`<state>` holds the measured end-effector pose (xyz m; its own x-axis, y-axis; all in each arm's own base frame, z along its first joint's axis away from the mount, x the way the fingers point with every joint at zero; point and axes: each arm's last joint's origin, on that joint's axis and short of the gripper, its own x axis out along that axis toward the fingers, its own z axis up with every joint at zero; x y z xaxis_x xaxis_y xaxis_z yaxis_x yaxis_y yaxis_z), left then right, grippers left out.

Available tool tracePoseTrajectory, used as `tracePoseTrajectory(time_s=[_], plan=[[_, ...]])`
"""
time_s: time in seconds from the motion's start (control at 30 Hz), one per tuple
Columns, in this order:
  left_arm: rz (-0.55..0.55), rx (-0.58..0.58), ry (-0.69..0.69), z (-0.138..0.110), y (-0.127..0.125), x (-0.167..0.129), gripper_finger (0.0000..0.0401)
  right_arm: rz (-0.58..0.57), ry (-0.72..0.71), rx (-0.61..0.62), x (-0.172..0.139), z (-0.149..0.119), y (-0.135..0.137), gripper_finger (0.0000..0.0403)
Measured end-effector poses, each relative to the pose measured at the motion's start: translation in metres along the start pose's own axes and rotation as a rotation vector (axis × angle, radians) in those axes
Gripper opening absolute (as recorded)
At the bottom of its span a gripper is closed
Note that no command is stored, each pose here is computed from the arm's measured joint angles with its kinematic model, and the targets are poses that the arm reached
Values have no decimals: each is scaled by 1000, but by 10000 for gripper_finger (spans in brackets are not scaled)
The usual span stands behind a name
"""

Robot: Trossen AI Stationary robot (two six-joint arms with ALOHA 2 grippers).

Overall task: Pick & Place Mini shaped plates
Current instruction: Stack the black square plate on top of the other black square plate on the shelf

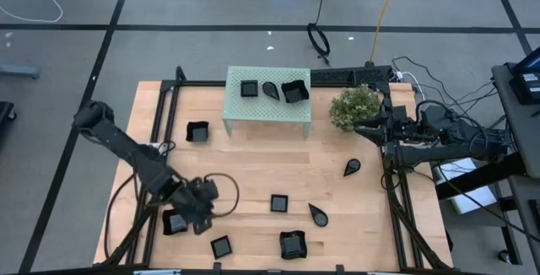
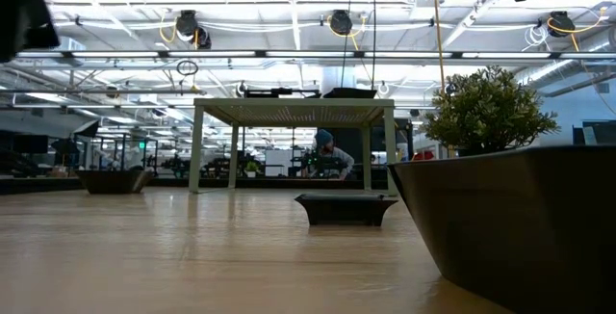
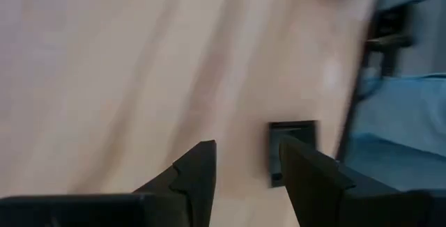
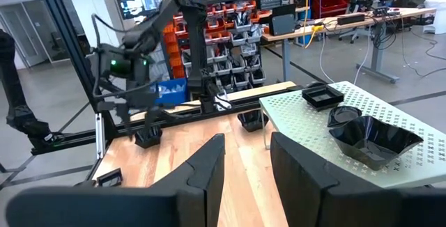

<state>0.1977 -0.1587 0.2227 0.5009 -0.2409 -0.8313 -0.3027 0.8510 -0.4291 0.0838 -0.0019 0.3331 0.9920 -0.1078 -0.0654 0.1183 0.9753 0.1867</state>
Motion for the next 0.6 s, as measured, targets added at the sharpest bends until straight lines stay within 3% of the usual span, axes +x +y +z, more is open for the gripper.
tracePoseTrajectory(time_s=[0.1, 0.27, 0.6], plan=[[-84, 24, -61, -14, 0, 14, 159, 0, 0, 0, 0, 0, 0, 105], [-107, 138, -106, -29, -7, 36, 159, 0, 0, 0, 0, 0, 0, 105], [-87, 258, 1, -51, -23, 79, 159, 0, 0, 0, 0, 0, 0, 105]])
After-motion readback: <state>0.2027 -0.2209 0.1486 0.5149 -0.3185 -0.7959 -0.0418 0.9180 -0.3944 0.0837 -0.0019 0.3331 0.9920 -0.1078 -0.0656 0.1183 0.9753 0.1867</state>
